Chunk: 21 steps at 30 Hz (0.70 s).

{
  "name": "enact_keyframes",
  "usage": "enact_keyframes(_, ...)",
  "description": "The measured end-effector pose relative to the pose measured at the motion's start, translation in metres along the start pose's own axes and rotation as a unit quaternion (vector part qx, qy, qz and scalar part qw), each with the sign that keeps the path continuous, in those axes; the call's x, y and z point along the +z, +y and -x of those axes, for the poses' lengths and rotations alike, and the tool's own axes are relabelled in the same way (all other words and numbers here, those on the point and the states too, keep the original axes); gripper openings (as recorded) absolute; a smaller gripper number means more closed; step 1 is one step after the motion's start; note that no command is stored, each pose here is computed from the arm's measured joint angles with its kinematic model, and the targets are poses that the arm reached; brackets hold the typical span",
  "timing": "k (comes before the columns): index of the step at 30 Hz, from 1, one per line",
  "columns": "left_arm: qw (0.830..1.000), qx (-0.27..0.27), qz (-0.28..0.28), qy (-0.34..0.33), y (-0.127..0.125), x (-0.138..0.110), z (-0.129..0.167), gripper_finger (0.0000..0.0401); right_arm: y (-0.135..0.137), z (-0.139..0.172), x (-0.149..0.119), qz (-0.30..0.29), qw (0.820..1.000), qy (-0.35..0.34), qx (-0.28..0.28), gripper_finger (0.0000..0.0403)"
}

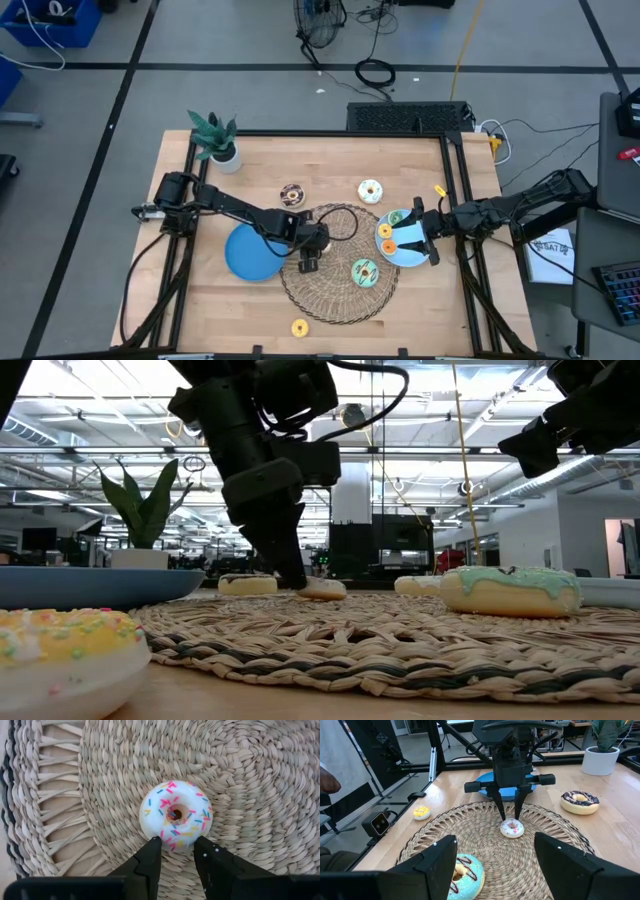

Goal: Pick & Place donuts
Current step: Put the small white donut on the light blue plate

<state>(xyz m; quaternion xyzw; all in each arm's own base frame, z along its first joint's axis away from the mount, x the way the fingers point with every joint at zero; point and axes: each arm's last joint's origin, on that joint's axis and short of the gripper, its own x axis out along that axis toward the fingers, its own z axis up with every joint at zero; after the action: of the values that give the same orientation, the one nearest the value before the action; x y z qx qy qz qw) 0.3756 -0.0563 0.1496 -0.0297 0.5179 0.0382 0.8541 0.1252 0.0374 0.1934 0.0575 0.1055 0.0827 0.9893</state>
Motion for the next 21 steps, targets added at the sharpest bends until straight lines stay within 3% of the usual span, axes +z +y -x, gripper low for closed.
enact_keyframes(15, 0.995, -0.009, -0.05, -0.082, -0.001, 0.017, 0.017, 0.0117, 0.0, -0.001, -0.001, 0.0, 1.0, 0.002, -0.001, 0.0251)
enact_keyframes(21, 0.996, -0.052, 0.011, -0.066, -0.003, 0.015, 0.017, 0.0118, -0.001, -0.001, -0.001, 0.0, 1.0, 0.004, -0.012, 0.0251)
